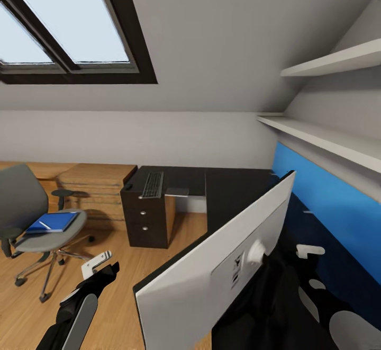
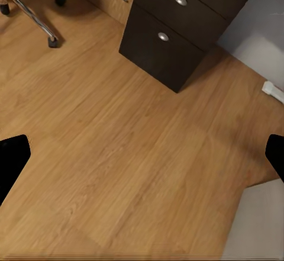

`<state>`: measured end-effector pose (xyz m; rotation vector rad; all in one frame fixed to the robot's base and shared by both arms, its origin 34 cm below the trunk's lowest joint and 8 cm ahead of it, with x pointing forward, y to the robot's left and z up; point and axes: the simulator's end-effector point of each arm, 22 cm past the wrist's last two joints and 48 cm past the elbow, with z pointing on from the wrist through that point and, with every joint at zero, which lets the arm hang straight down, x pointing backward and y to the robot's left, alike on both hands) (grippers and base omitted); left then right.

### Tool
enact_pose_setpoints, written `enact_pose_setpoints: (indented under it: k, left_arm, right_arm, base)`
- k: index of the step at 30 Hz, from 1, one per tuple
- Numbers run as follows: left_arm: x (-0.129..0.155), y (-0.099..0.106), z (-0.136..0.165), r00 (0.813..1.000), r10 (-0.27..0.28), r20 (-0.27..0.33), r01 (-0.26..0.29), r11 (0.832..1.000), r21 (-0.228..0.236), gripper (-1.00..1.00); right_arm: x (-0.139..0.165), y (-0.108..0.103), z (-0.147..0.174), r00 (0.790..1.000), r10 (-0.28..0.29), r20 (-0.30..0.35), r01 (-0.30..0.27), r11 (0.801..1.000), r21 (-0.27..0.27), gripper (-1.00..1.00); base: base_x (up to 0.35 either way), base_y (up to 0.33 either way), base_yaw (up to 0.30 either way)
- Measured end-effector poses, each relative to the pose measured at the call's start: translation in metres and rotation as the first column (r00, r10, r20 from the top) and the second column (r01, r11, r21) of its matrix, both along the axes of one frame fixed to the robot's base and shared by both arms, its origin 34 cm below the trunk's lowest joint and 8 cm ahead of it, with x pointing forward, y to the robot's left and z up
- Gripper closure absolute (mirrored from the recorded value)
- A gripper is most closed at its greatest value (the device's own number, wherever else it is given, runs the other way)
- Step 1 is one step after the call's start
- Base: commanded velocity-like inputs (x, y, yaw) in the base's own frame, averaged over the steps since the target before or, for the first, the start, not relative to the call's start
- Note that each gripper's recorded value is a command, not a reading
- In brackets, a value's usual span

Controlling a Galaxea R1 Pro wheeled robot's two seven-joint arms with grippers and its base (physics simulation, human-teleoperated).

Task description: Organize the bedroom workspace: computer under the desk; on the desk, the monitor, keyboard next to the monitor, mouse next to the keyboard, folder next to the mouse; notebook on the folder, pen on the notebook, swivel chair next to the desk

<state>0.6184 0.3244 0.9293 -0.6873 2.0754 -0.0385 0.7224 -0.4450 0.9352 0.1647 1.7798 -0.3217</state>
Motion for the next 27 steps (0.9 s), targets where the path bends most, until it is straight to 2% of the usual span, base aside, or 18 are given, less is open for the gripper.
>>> enact_pose_setpoints:
  k: [27]
  left_arm:
    - [-0.0003, -0.0006, -0.0008, 1.000, 0.001, -0.002, -0.001, 1.000, -0.001, -1.00]
  right_arm:
    - [-0.0012, -0.0017, -0.0024, 1.000, -0.014, -0.009, 0.014, 1.000, 0.008, -1.00]
  base:
    - [-0.318, 0.000, 0.000]
